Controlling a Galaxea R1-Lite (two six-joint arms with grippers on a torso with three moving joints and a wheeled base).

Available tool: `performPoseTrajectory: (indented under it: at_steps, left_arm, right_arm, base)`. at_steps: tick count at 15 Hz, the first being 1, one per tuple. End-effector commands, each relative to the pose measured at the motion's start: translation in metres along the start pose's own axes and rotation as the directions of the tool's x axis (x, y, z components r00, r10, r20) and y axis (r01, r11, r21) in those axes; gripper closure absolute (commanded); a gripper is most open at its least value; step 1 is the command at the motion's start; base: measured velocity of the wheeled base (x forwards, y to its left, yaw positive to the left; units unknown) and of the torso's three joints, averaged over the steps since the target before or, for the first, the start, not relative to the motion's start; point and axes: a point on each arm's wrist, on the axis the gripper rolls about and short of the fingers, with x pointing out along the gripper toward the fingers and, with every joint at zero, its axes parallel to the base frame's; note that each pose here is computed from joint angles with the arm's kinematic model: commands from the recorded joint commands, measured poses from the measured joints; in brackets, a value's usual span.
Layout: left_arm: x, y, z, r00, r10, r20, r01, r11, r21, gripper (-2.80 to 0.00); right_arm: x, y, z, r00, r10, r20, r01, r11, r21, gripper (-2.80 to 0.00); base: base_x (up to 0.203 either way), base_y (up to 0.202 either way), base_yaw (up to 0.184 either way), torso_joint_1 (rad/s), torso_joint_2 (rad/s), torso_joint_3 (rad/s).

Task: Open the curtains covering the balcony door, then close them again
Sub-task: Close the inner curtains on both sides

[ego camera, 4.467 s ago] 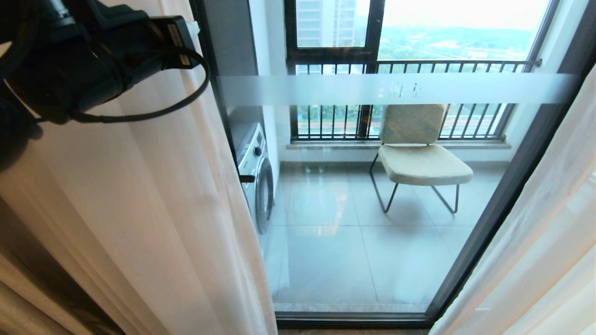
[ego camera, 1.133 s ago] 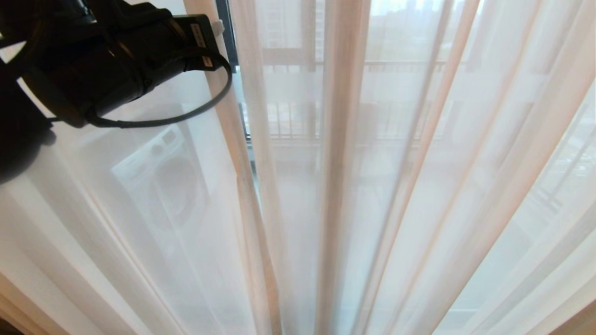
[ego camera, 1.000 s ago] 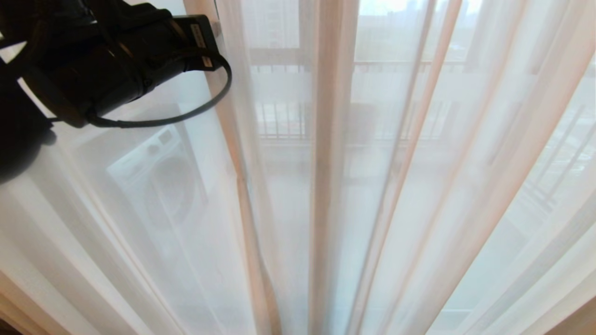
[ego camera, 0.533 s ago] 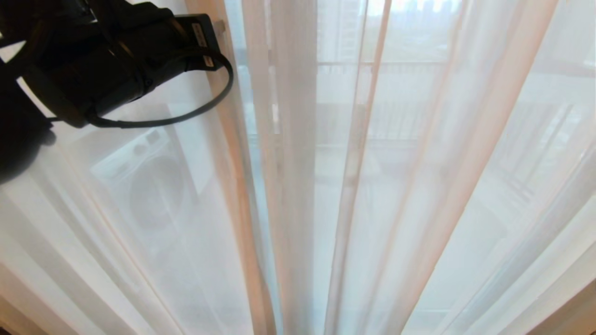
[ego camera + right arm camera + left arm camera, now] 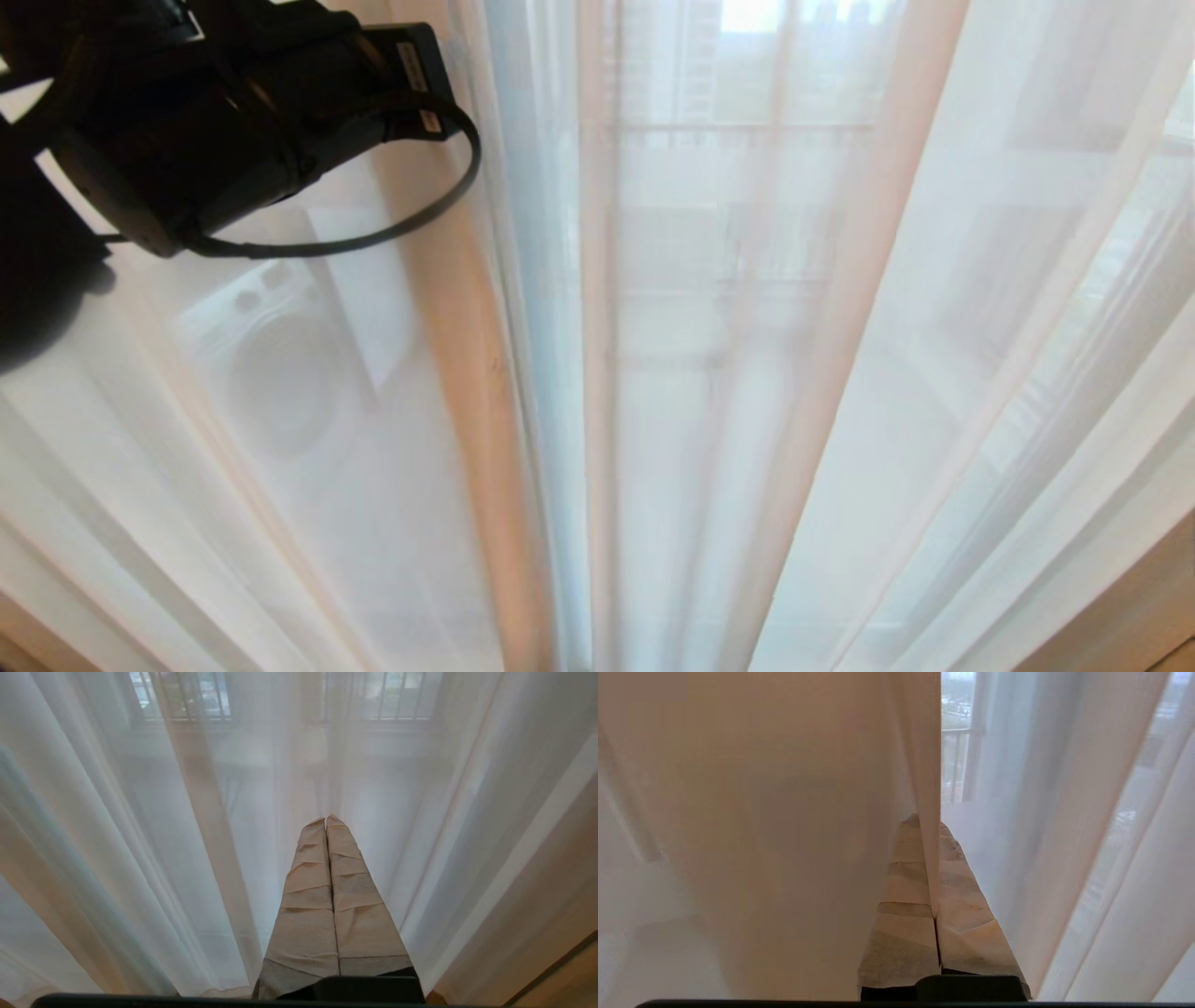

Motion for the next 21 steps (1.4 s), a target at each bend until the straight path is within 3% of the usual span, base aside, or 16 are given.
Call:
performPoseTrajectory:
  at_steps: [1,6,11,21]
  left_arm:
    - [0.001,-0.003,0.001,1.000,-0.009,0.006,0.009,1.000,-0.003,0.00]
    - [0.003,-0.008,0.004,0.999,-0.027,0.018,0.028,1.000,-0.009,0.00]
    - [0.016,-0.029,0.008,0.995,-0.085,0.044,0.087,0.996,-0.025,0.00]
    - [0.069,-0.119,-0.006,0.957,-0.272,0.101,0.280,0.958,-0.065,0.00]
  right_arm:
    - [0.000,0.000,0.000,1.000,0.000,0.000,0.000,1.000,0.000,0.00]
    - [0.000,0.000,0.000,1.000,0.000,0.000,0.000,1.000,0.000,0.00]
    - [0.000,0.000,0.000,1.000,-0.001,0.000,0.001,1.000,0.000,0.00]
    - [0.000,0.000,0.000,1.000,0.000,0.000,0.000,1.000,0.000,0.00]
  base:
    - [0.000,-0.148,0.000,-0.002,0.00,-0.007]
    - [0.000,-0.016,-0.001,0.000,0.00,0.000]
    - [0.000,0.000,0.000,0.000,0.00,0.000]
    - [0.000,0.000,0.000,0.000,0.00,0.000]
